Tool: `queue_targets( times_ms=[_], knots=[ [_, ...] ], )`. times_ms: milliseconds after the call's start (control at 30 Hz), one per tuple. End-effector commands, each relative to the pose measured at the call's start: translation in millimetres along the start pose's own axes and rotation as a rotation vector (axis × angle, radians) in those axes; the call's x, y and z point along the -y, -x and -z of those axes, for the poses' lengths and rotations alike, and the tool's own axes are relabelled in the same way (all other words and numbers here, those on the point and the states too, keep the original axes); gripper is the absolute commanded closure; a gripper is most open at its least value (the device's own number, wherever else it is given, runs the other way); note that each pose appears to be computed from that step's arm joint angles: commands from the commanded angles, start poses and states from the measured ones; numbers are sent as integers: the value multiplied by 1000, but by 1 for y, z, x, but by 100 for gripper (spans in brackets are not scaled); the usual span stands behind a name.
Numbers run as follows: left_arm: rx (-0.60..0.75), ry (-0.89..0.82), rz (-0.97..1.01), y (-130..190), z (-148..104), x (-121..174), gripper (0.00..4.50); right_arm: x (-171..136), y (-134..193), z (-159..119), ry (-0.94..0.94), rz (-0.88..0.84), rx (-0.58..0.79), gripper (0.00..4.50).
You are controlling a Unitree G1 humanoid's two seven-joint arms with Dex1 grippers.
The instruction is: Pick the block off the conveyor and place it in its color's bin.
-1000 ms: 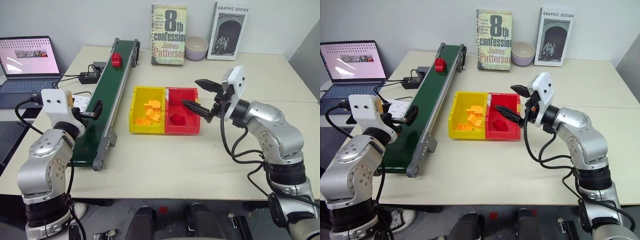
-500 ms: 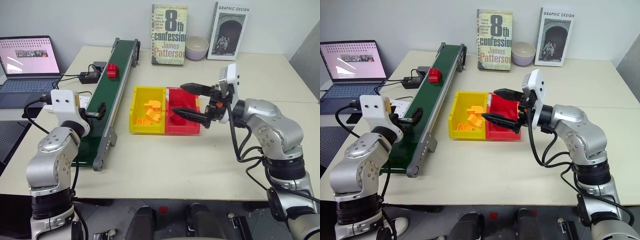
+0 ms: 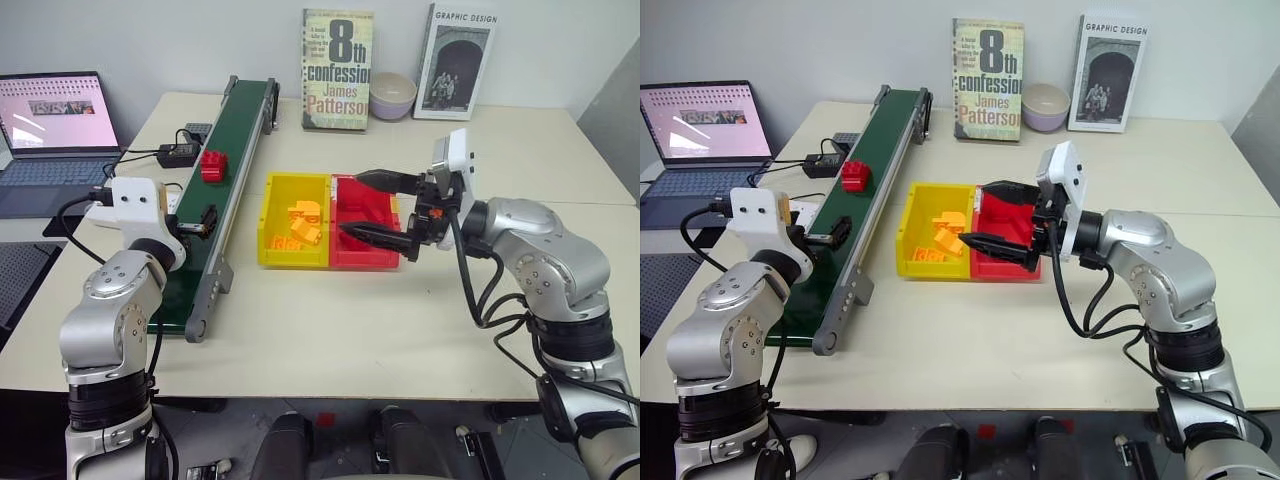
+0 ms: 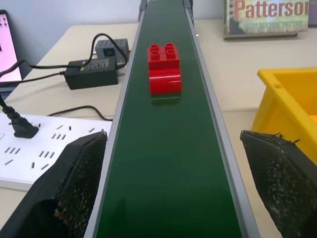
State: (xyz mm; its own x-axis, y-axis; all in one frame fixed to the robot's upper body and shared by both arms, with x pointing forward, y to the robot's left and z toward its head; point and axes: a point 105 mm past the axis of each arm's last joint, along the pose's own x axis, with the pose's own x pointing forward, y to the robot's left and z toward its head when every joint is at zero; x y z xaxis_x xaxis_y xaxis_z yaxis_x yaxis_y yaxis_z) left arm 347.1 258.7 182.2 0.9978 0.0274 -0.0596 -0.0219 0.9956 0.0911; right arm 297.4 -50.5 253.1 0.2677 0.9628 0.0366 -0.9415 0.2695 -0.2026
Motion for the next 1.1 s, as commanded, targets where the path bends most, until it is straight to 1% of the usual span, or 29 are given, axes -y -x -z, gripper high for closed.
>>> queue_targets(
  times_ms=[33,233,400,633,767,800,833,867,900,933,1000,1067,1100],
  knots=[
    [30,-8,-9,1,-9,1,1,-12,-1,-16,27,-67,23,0],
    [5,26,-14,0,-1,3,1,-19,1,-17,-20,-125,18,0],
    [-11,40,-14,0,3,5,1,-26,6,-11,-55,-175,-14,0],
    [-57,31,-33,0,13,1,1,-28,6,-10,-58,-178,-15,0],
    [-53,52,-38,1,13,-3,1,-26,4,-13,-48,-171,-8,0],
    [-57,52,-40,3,14,-5,36,-26,4,-15,-46,-169,-5,0],
    [-64,51,-48,5,15,-7,42,-25,4,-16,-44,-167,-3,0],
    [-70,54,-55,6,16,-8,74,-25,5,-16,-43,-164,-2,0],
    [-78,59,-58,8,17,-9,83,-24,5,-17,-42,-161,-1,0],
    [-87,61,-61,11,19,-9,110,-23,5,-16,-40,-157,-1,0],
    [-104,68,-63,17,22,-10,141,-21,6,-16,-36,-150,0,0],
    [-122,67,-72,25,23,-11,193,-18,7,-16,-35,-140,5,0],
    [-132,64,-79,29,24,-13,211,-17,7,-16,-36,-136,7,0]
  ],
)
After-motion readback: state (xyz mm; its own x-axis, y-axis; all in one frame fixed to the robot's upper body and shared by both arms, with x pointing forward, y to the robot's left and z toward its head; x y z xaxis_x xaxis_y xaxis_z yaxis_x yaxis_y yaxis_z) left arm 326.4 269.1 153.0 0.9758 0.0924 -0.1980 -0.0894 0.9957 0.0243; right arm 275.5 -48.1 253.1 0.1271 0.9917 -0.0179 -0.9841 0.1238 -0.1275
